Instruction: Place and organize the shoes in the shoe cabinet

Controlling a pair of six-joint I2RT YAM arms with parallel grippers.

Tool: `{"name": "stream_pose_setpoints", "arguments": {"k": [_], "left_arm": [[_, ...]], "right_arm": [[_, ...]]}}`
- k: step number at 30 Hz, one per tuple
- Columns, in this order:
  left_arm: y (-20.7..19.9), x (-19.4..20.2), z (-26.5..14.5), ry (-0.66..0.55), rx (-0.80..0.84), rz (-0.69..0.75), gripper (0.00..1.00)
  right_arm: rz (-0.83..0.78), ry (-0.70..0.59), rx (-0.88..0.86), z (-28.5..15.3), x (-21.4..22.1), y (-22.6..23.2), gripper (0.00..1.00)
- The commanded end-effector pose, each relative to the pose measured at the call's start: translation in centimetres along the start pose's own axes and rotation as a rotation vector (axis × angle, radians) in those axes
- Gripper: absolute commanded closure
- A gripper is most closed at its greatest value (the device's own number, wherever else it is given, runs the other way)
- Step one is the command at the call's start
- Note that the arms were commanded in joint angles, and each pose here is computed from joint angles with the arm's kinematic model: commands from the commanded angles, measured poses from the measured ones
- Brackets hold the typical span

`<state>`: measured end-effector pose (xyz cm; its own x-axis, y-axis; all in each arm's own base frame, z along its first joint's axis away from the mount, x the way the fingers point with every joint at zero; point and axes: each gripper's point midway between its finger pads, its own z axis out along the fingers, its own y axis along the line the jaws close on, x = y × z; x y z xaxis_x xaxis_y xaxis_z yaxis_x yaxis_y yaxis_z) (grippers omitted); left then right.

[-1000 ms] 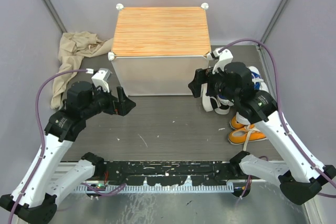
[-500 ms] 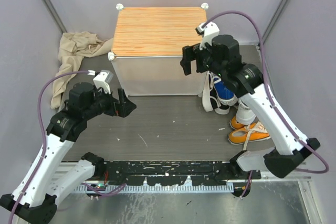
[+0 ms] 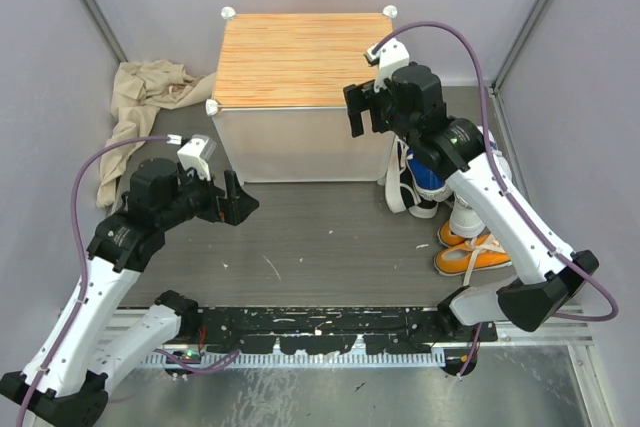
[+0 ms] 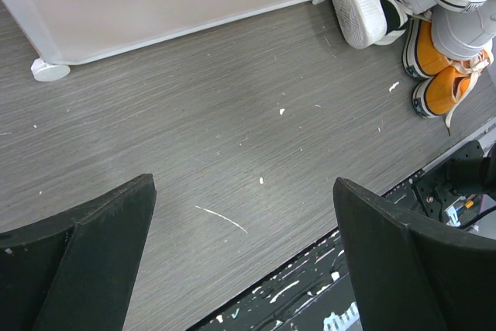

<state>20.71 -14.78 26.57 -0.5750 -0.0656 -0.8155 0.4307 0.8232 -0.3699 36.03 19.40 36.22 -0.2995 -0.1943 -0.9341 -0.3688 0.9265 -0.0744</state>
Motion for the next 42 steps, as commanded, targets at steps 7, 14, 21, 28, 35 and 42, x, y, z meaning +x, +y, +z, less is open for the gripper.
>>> {"name": "stream_pose_setpoints", "arguments": {"k": [7,14,21,28,35,42], "left_arm": [[-0.7,-0.1,-0.4,-0.015,0.038,0.030,0.02],[-0.6,0.0,-0.8,-0.016,0.030,0.041,0.02],[-0.5,0.3,-0.7,-0.008,0.029,0.038,0.02],[-0.6,0.2,-0.8,-0.010,0.031,0.037,0.02],[-0.6,0.0,-1.1,-0.012,0.028,0.042,0.02],[-2.6,-2.0,-3.8,-0.049,0.078,0.075,0.02]], "right_arm": [[-0.010,-0.065,0.028,0.9,-1.3,-0.8,0.00],[0.019,-0.039,-0.019,1.6,-0.2,-0.8,0.00],[0.056,-0.012,-0.106,1.0,0.8,0.1,0.00],[0.110,0.001,-0.207,-2.3,1.4,1.7,0.00],[0.124,0.030,-0.403,-5.1,3.0,4.8,0.00],[0.136,0.075,-0.646,-9.1,5.7,8.4,0.00]]}}
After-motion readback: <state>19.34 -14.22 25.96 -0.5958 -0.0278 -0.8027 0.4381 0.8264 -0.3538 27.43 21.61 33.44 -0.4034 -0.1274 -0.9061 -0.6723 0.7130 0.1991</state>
